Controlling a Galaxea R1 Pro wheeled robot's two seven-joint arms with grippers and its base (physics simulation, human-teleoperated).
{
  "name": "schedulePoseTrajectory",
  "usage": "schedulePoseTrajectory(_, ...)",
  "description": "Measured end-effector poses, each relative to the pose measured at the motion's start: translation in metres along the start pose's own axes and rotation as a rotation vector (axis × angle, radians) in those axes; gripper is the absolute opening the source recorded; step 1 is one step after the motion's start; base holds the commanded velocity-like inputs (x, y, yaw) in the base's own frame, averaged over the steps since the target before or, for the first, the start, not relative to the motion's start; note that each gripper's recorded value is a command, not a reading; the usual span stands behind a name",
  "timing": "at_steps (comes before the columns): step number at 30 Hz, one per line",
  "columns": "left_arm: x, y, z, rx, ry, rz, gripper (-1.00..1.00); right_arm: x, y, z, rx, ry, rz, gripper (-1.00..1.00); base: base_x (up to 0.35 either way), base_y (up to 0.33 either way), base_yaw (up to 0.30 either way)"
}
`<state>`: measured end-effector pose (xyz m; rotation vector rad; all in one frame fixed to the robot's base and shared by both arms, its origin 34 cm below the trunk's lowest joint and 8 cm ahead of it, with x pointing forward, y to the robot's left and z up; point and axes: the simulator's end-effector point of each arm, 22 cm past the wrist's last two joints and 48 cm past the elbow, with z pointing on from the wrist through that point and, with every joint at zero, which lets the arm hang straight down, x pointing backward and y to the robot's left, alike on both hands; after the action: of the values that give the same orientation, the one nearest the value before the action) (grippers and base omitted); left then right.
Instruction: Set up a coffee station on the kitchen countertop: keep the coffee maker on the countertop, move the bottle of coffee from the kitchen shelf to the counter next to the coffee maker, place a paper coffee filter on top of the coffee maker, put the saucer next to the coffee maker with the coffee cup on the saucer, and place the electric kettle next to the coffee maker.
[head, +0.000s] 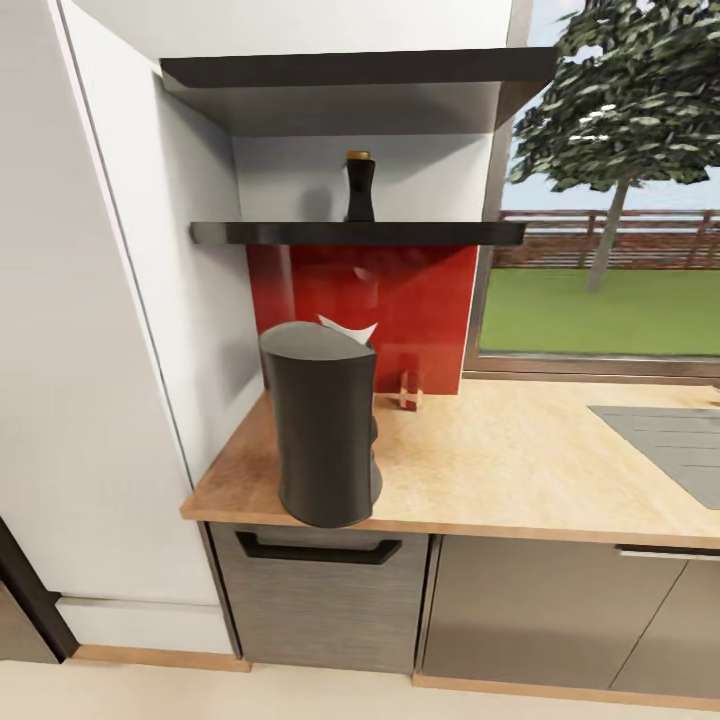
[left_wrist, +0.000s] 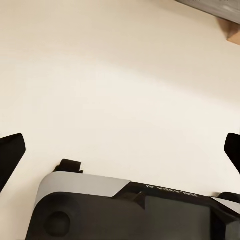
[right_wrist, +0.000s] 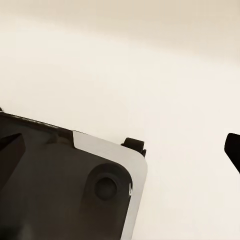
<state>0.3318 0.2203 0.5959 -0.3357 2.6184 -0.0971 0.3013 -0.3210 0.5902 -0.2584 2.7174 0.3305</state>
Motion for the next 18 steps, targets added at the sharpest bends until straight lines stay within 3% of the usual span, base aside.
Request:
schedulePoseTrajectory(12,-0.005,-0.004,0.000,0.010,-0.011,0.010,1.00,0.000,0.000,0.000,0.000,0.000,-0.001,1.00,-0.037,0.043,0.000)
schedulePoseTrajectory(17,-0.029,-0.047,-0.001,0.072,-0.063,-0.003,1.00,0.000,-0.001,0.000,0.004,0.000,-0.001,1.00,0.000,0.000,0.000)
schedulePoseTrajectory(18,-0.042,-0.065,-0.002,0.101,-0.091,0.004,1.00,0.000,-0.002,0.000,0.004,0.000,-0.001,1.00,0.000,0.000,0.000)
